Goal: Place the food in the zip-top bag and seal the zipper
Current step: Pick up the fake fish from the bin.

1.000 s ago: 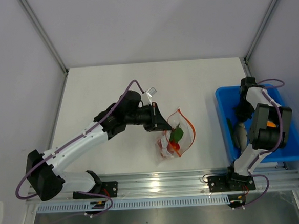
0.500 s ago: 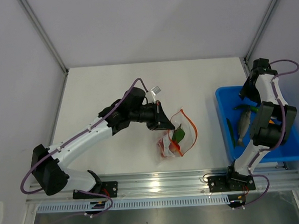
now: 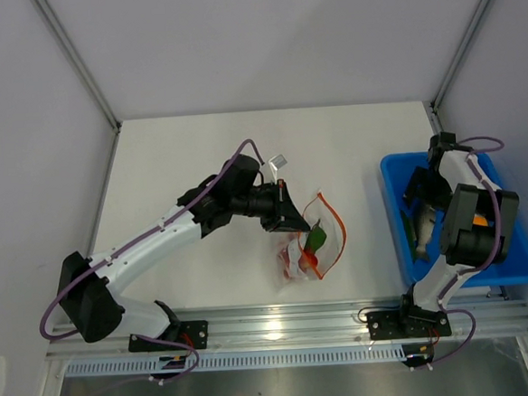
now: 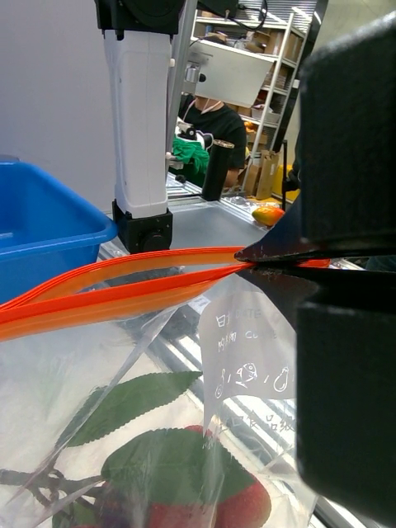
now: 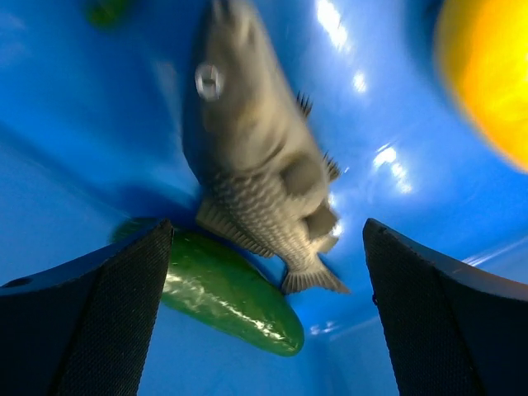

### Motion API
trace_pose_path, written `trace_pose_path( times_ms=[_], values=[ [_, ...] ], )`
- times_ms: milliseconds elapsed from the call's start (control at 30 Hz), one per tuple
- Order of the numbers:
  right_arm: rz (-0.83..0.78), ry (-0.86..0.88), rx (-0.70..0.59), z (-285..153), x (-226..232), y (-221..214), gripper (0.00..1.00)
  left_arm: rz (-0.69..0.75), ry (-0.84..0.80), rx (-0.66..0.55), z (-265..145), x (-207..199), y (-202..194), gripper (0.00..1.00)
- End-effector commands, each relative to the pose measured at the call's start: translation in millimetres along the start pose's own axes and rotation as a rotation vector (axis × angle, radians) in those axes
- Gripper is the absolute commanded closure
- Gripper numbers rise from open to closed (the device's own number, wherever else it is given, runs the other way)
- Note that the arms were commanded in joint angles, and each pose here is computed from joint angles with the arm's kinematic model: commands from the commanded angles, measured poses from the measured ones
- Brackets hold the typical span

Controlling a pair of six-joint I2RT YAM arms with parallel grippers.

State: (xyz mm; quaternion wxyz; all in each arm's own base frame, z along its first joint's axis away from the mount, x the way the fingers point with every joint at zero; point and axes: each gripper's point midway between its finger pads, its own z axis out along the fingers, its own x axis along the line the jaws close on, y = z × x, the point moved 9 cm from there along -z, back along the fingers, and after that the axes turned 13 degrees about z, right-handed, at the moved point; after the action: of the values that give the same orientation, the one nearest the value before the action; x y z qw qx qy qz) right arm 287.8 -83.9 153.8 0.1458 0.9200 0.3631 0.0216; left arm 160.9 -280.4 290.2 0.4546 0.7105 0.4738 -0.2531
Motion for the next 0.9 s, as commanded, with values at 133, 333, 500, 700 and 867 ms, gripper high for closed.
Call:
trace_pose_path(
  times_ms=[133, 333, 500, 700, 867],
  values=[
    [0.012, 0.050, 0.021, 20, 10, -8, 0.06, 0.013, -0.051, -0.017, -9, -12, 0, 1.00],
    [0.021, 0.024, 0.008, 34, 15, -8, 0.09, 0.016, -0.045, -0.040, -15, -15, -1, 1.00],
    [0.039, 0.010, 0.017, 47, 17, -11, 0.14, 0.012, -0.042, -0.041, -16, -16, -2, 0.99],
    [0.061, -0.010, 0.019, 53, 14, -16, 0.30, 0.014, -0.039, -0.039, -16, -18, 1, 0.99],
    [0.087, 0.006, 0.015, 52, 11, -21, 0.60, 0.015, -0.045, -0.036, -14, -20, 2, 0.99]
  ],
)
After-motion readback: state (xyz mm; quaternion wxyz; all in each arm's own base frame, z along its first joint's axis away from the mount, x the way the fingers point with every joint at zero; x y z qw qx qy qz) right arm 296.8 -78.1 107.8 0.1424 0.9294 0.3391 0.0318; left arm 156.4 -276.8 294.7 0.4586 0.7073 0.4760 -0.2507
